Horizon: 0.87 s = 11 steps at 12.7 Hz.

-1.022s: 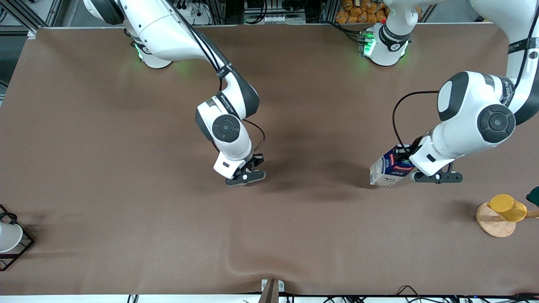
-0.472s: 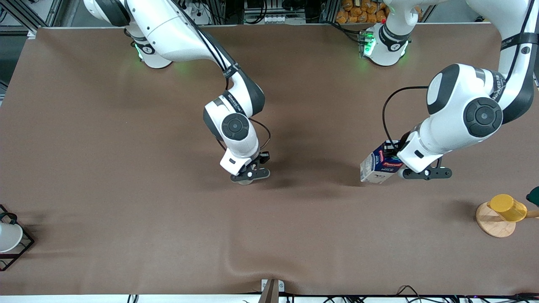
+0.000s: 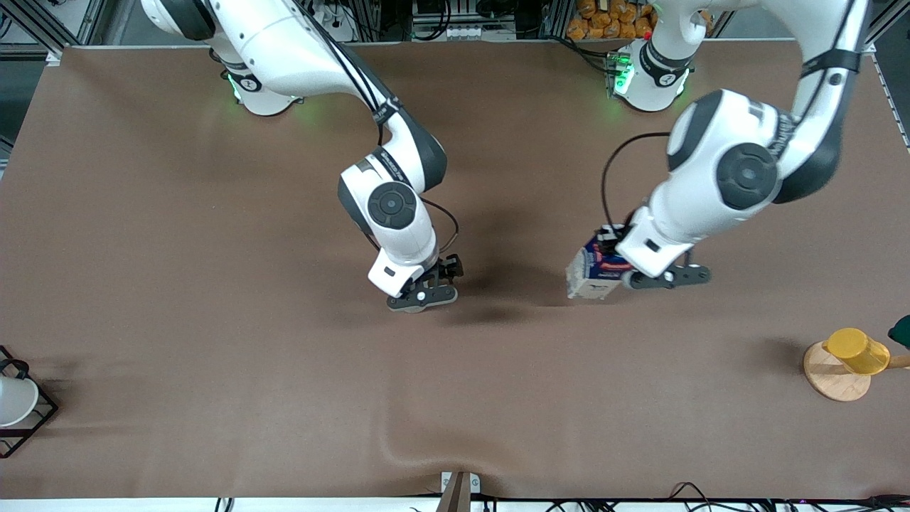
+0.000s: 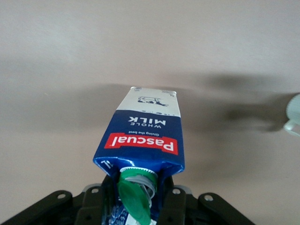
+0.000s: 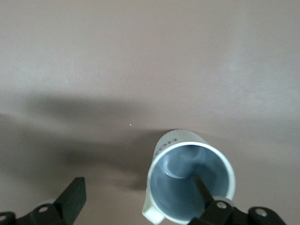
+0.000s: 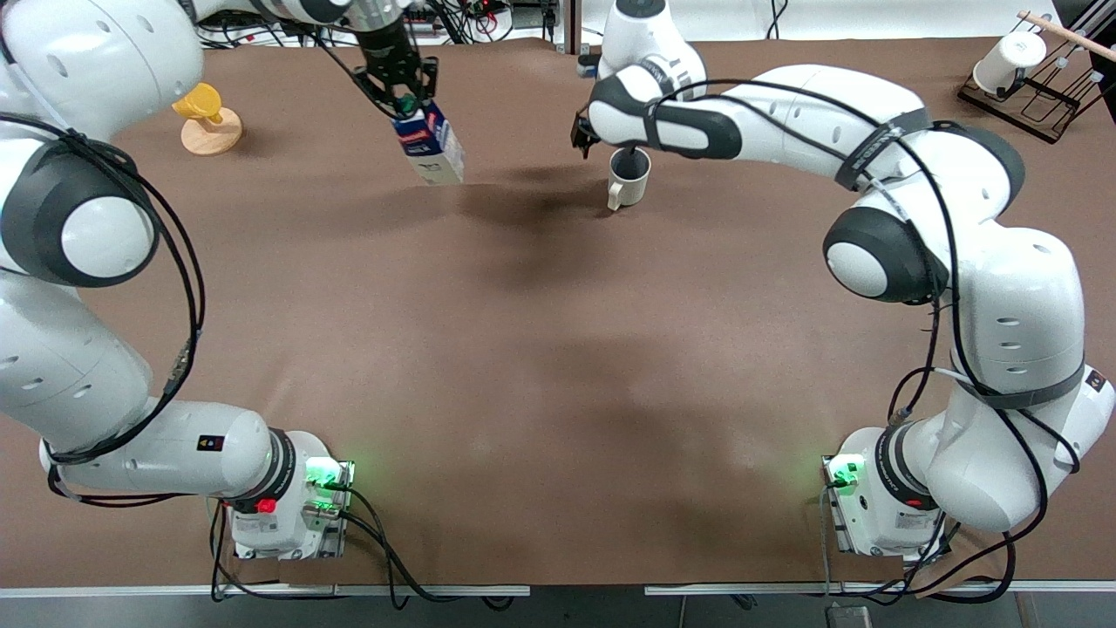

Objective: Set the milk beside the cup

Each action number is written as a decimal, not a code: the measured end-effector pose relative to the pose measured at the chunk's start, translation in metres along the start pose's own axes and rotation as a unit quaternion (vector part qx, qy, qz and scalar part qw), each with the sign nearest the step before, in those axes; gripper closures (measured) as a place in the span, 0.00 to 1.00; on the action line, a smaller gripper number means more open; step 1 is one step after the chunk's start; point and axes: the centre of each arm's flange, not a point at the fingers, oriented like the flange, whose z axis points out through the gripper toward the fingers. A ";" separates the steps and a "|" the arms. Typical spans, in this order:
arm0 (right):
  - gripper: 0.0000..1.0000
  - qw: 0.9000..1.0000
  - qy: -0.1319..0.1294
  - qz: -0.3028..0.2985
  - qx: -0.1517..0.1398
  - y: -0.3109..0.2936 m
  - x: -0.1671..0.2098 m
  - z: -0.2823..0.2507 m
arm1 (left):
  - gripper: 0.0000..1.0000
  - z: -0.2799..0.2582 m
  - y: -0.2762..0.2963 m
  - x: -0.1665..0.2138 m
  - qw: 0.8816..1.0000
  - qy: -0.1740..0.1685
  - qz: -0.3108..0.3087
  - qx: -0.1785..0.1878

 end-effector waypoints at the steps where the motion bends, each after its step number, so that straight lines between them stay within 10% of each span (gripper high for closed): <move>1: 0.00 1.000 -0.004 0.008 -0.003 0.011 0.004 -0.022 | 0.59 0.003 0.018 -0.009 1.000 -0.001 -0.003 0.001; 11: 0.00 0.998 -0.053 0.037 -0.019 0.255 0.048 -0.113 | 0.59 0.062 0.181 -0.068 0.999 -0.024 0.033 -0.009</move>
